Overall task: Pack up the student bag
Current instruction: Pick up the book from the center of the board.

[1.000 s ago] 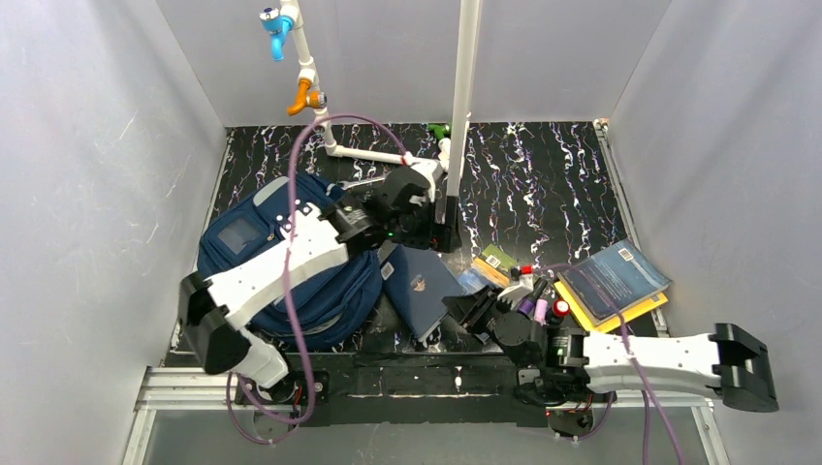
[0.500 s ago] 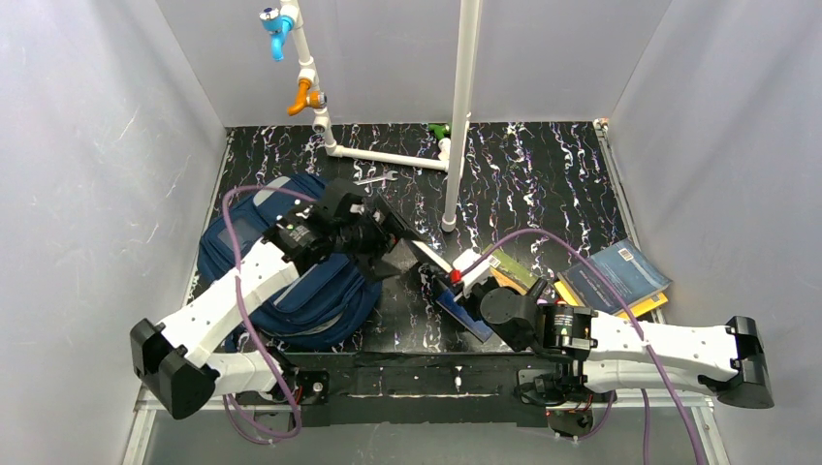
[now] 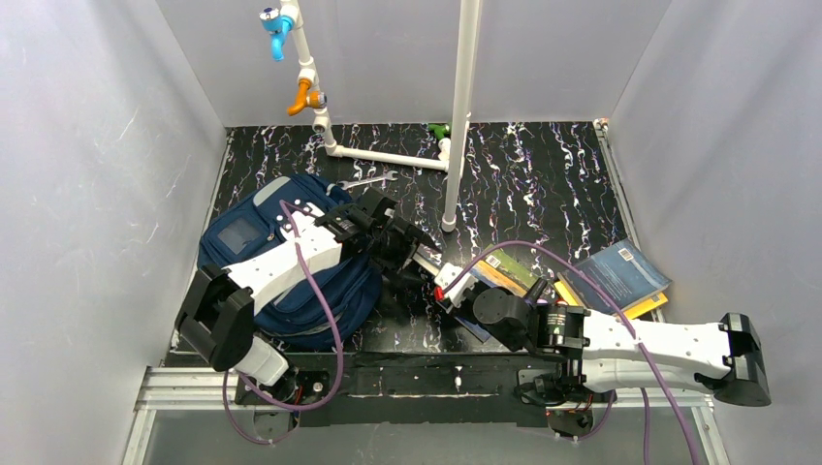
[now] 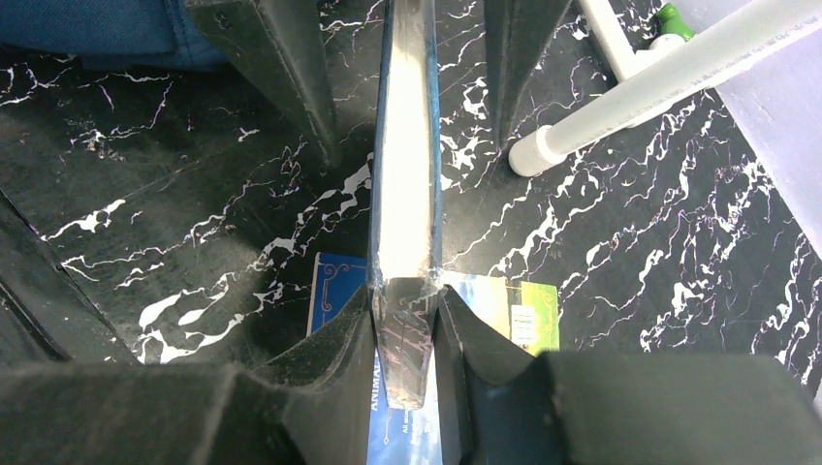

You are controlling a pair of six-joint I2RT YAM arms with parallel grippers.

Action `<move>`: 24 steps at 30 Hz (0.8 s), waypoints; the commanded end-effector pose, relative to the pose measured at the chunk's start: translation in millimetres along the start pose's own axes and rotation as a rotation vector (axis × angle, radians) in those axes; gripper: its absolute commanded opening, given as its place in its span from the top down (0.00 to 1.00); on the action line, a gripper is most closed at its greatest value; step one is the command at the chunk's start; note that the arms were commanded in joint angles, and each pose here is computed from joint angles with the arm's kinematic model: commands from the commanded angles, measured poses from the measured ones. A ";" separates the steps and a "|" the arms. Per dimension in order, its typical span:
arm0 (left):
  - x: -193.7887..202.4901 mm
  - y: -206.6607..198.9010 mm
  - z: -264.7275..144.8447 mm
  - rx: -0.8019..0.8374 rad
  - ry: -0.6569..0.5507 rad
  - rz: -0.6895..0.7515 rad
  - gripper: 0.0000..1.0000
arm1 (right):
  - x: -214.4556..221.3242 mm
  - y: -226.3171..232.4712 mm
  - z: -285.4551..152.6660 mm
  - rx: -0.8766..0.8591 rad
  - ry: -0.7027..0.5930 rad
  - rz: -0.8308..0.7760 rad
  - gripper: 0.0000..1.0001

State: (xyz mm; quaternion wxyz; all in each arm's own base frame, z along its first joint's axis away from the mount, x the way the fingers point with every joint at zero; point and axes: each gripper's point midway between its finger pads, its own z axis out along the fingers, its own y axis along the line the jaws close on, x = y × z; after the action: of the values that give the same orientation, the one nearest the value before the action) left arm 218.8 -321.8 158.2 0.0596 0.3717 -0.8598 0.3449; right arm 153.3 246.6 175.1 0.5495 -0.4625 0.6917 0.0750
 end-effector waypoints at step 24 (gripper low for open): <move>26.5 -68.3 -110.4 0.601 -0.219 0.899 1.00 | -97.3 -13.2 -56.5 -0.088 -0.140 0.739 0.02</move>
State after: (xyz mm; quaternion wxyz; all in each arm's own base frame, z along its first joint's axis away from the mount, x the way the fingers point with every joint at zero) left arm 224.2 -296.2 161.9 -0.1028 0.1967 -0.8997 0.3759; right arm 120.3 254.7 247.6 0.5257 -0.3478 0.7356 0.2480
